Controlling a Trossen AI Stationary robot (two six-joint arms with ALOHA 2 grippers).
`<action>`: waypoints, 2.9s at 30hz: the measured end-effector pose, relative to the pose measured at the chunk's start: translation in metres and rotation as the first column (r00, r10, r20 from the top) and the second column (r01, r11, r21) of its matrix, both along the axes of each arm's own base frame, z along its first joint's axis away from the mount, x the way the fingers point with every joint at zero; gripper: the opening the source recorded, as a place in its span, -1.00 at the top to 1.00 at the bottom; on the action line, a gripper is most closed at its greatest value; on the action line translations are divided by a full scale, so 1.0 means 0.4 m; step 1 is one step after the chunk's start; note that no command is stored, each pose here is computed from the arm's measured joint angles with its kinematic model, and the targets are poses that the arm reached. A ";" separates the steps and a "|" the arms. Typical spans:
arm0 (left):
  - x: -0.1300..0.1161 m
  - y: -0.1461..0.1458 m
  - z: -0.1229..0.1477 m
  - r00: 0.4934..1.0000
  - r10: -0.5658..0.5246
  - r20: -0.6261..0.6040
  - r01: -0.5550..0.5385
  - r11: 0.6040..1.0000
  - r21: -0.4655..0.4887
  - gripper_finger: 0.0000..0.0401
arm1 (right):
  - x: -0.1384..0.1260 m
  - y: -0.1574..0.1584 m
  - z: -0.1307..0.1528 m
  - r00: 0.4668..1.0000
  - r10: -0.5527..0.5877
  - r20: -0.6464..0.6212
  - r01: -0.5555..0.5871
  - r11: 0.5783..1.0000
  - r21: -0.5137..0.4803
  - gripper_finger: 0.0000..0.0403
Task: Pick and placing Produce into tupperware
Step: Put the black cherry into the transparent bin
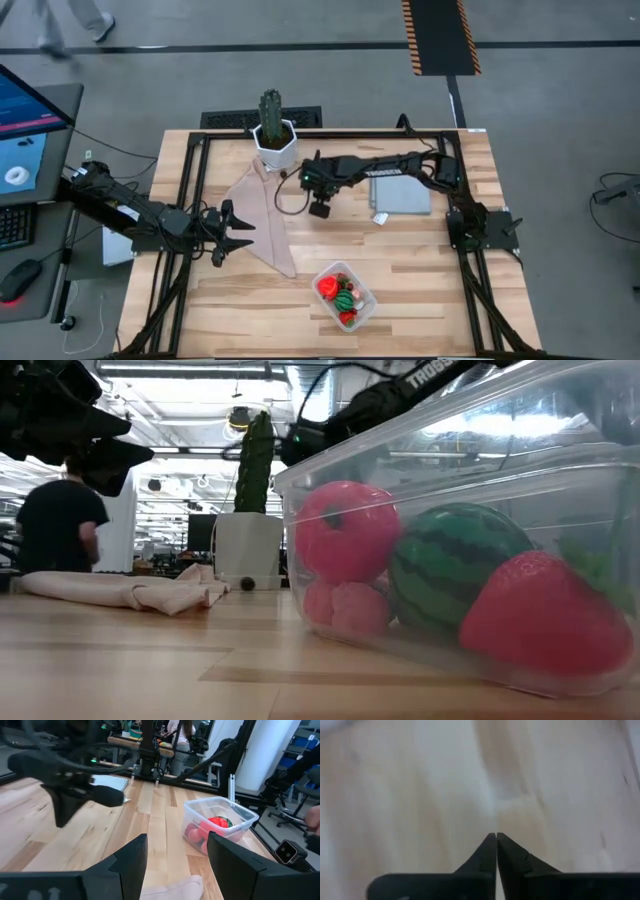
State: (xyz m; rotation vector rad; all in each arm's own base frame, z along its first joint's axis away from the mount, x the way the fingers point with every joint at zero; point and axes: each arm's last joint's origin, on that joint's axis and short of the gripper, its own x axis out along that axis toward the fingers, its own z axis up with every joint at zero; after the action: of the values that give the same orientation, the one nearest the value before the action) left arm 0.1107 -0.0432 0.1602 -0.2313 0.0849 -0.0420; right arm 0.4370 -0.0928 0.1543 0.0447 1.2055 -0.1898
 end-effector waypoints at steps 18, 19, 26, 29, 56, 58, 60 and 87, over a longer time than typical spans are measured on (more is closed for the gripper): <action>0.000 0.001 -0.001 1.000 0.018 -0.007 -0.018 0.999 -0.050 0.03 | 0.102 0.104 0.217 0.949 0.000 0.314 -0.012 0.999 0.036 0.54; 0.000 0.001 -0.002 1.000 0.018 -0.008 -0.018 0.999 -0.050 0.03 | 0.101 0.113 0.245 0.942 0.006 0.334 -0.020 0.999 0.040 0.54; 0.000 0.002 -0.002 1.000 0.024 -0.009 -0.025 0.997 -0.067 0.03 | 0.009 0.188 0.484 0.845 0.115 0.522 -0.192 0.977 0.095 0.54; 0.000 0.005 0.000 0.997 0.079 -0.003 -0.079 0.993 -0.092 0.03 | -0.072 0.227 0.598 0.784 0.144 0.604 -0.235 0.969 0.073 0.54; 0.098 0.140 0.062 0.814 0.558 -0.159 -0.568 0.823 -0.017 0.03 | -0.780 0.465 0.438 0.468 0.082 0.880 -0.281 0.958 0.060 0.54; 0.126 0.153 0.063 0.782 0.579 -0.232 -0.595 0.804 0.002 0.03 | -0.800 0.468 0.418 0.440 0.077 0.895 -0.297 0.953 0.063 0.54; 0.157 0.165 0.065 0.770 0.580 -0.265 -0.604 0.797 -0.010 0.03 | -0.823 0.470 0.408 0.401 0.082 0.913 -0.337 0.940 0.063 0.54; 0.348 0.330 -0.064 0.389 0.699 -0.600 -0.737 0.627 0.253 0.03 | -0.926 0.548 0.300 0.329 0.164 0.930 -0.454 0.891 0.004 0.54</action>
State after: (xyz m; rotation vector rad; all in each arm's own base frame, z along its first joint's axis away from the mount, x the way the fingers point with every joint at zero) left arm 0.2500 0.0887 0.1344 -0.3163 0.7002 0.9569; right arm 0.0665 0.1263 0.2742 0.1323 0.0471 0.3467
